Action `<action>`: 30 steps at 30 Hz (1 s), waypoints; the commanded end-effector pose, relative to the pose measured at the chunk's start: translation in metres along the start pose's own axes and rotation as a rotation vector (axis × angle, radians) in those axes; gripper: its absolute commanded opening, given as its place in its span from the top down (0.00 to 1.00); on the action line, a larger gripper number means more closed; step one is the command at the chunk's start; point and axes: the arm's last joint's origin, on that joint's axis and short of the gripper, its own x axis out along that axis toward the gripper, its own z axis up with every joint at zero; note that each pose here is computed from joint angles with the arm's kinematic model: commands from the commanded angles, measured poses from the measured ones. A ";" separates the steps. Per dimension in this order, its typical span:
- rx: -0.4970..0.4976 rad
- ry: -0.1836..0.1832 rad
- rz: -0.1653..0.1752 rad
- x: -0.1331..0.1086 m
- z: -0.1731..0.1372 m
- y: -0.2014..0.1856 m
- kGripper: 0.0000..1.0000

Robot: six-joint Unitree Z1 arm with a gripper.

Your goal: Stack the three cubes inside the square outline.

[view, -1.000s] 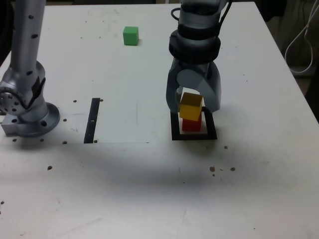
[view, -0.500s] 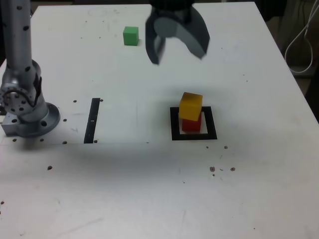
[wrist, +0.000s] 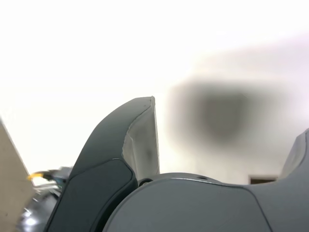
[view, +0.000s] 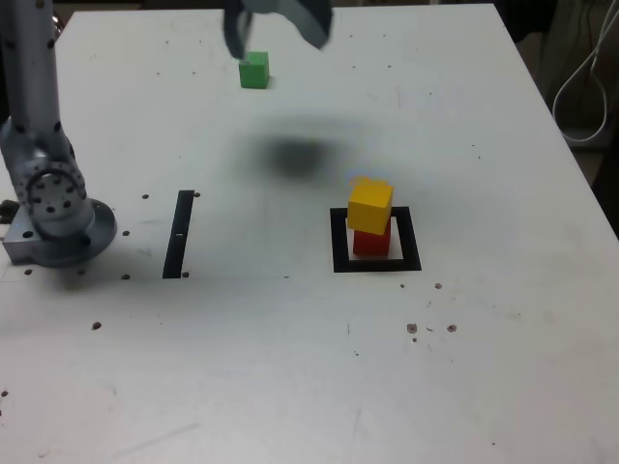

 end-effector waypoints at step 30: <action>-0.124 0.164 -0.066 0.114 0.011 0.122 0.01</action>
